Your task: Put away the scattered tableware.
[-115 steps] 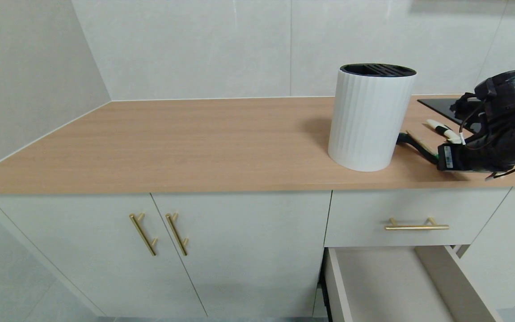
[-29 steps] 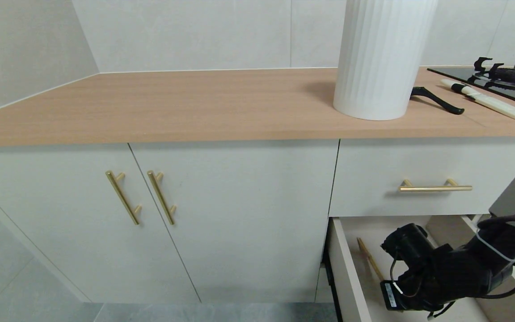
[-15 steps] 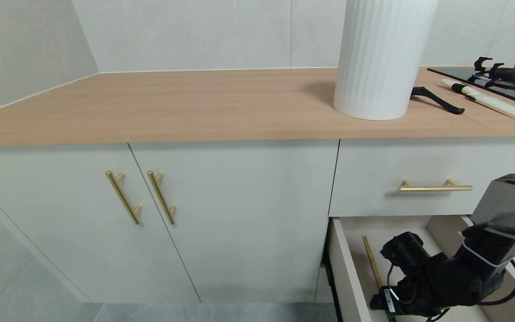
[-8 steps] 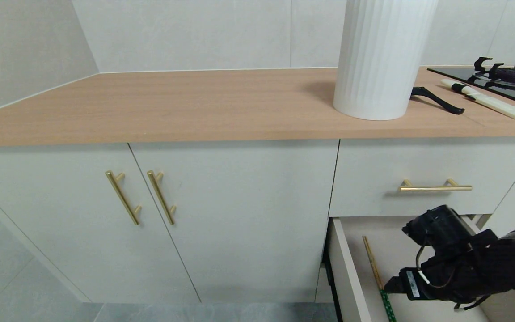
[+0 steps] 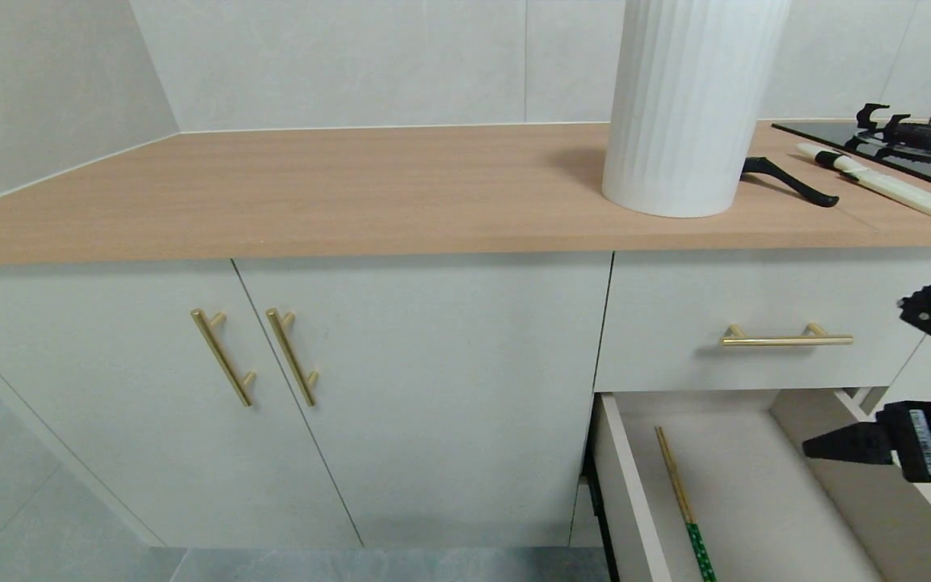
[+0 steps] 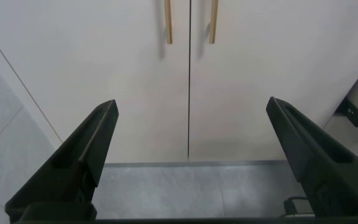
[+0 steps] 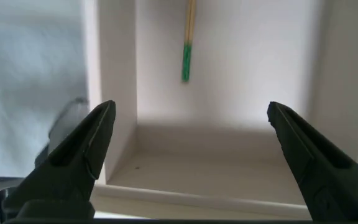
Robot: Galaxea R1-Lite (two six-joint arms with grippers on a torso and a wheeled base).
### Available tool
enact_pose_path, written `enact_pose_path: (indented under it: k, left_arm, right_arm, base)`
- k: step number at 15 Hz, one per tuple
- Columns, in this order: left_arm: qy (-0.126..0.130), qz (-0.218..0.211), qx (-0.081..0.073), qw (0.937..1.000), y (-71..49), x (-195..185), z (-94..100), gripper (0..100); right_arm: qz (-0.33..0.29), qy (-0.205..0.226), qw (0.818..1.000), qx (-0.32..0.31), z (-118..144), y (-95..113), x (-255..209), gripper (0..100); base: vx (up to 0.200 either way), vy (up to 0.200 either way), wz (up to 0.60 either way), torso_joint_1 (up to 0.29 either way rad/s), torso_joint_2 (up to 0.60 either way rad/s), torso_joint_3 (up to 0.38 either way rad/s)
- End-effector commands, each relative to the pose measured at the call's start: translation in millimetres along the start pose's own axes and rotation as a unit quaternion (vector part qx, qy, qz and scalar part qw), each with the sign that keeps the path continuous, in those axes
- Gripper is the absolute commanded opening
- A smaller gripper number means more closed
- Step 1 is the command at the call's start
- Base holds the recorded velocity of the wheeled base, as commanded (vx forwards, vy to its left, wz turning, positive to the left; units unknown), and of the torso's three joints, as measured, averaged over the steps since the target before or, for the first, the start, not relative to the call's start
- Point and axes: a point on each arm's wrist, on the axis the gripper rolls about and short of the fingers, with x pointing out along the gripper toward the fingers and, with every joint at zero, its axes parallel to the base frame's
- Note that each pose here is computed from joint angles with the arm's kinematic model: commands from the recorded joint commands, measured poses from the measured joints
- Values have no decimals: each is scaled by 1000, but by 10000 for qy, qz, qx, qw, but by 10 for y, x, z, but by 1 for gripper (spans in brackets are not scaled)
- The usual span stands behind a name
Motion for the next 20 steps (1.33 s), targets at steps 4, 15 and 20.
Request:
enact_pose_path:
  k: [4, 15, 20]
  left_arm:
    - [1, 2, 0, 10000, 0, 0, 0, 100]
    - [1, 2, 0, 10000, 0, 0, 0, 100]
    - [1, 2, 0, 10000, 0, 0, 0, 100]
  right_arm:
    - [21, -625, 9980, -9, -45, -109, -326, 100]
    - [0, -519, 9985, -150, -85, -115, -285, 100]
    - [1, -511, 9984, -225, -99, -116, -274, 100]
  base:
    - [0, 0, 0, 0, 0, 0]
    - [0, 0, 0, 111, -391, -277]
    - [0, 0, 0, 179, -468, -292]
